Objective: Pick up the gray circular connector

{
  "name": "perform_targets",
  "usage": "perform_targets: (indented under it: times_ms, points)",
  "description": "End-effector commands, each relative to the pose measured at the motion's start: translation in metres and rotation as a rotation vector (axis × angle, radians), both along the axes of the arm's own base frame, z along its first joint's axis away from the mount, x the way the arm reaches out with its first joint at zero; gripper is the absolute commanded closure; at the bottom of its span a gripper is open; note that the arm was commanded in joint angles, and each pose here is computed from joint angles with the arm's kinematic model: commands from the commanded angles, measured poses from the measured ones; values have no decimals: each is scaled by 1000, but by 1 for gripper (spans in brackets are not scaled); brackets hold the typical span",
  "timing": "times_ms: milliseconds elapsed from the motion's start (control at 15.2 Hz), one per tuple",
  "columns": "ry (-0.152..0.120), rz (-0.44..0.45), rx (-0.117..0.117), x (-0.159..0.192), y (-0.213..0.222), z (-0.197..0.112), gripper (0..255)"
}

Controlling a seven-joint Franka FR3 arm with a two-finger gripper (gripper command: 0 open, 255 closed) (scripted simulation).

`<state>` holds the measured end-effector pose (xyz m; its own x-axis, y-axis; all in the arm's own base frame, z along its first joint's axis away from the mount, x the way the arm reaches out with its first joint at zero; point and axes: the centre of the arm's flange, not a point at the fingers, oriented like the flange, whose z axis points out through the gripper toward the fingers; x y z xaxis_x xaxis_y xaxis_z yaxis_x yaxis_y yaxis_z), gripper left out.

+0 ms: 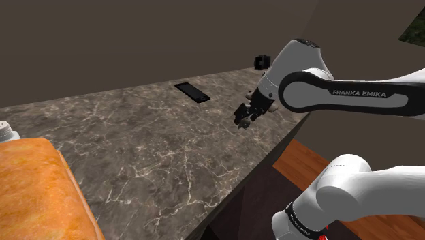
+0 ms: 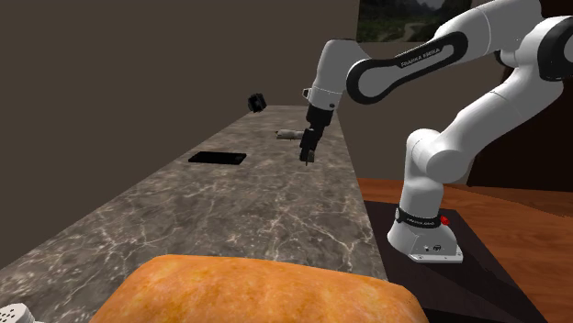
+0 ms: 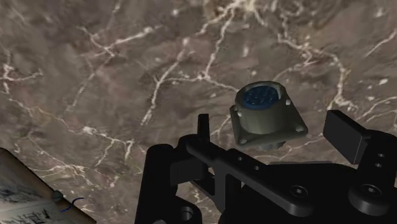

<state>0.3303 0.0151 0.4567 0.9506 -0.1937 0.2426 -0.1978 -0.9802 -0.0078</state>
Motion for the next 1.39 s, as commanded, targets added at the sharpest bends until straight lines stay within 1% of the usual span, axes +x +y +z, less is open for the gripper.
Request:
perform_targets:
  times_ms: [0,66,132,726,1320]
  points:
    - [-1,0,0,-1,0,-7,0]
    - [-1,0,0,-1,0,-7,0]
    - [-1,0,0,-1,0,-8,255]
    - [-1,0,0,-1,0,-7,255]
    - [-1,0,0,-1,0,40,255]
